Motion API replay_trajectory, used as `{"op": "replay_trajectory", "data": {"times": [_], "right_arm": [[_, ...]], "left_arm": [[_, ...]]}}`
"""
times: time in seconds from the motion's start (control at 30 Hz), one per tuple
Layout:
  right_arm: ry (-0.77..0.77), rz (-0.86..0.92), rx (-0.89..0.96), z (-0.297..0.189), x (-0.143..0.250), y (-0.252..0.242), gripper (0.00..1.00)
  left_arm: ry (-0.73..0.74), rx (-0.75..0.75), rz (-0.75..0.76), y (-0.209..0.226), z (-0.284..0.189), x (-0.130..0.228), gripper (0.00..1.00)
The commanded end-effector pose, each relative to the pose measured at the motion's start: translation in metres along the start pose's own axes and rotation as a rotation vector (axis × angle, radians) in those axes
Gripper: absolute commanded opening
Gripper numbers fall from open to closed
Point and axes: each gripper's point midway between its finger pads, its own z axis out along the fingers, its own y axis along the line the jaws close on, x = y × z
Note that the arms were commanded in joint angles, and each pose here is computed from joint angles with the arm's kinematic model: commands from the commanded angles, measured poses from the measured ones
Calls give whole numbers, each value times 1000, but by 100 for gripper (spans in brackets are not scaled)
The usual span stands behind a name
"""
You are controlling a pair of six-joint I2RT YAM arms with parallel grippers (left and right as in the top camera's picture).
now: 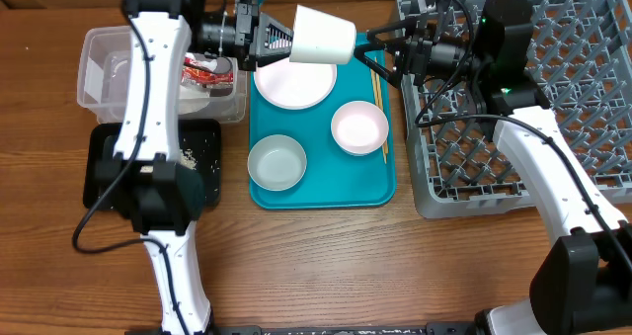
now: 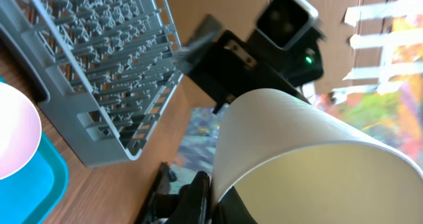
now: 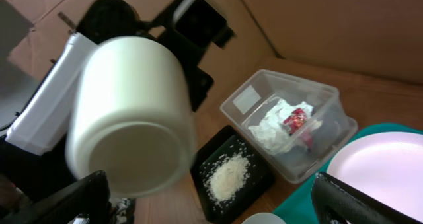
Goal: Sort waste into correct bins and load items into the dishwasher
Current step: 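Hand the white cup from the left gripper to the right gripper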
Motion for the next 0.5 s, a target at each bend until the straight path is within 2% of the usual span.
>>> {"op": "replay_trajectory", "data": {"times": [0.0, 0.1, 0.47], "right_arm": [[20, -16, -85, -2, -4, 21, 99], [20, -46, -142, -2, -9, 35, 99], [36, -65, -191, 5, -7, 49, 95]], "left_arm": [[-2, -73, 74, -24, -4, 10, 4], [15, -119, 37, -14, 0, 13, 4], [50, -21, -37, -3, 15, 22, 4]]}}
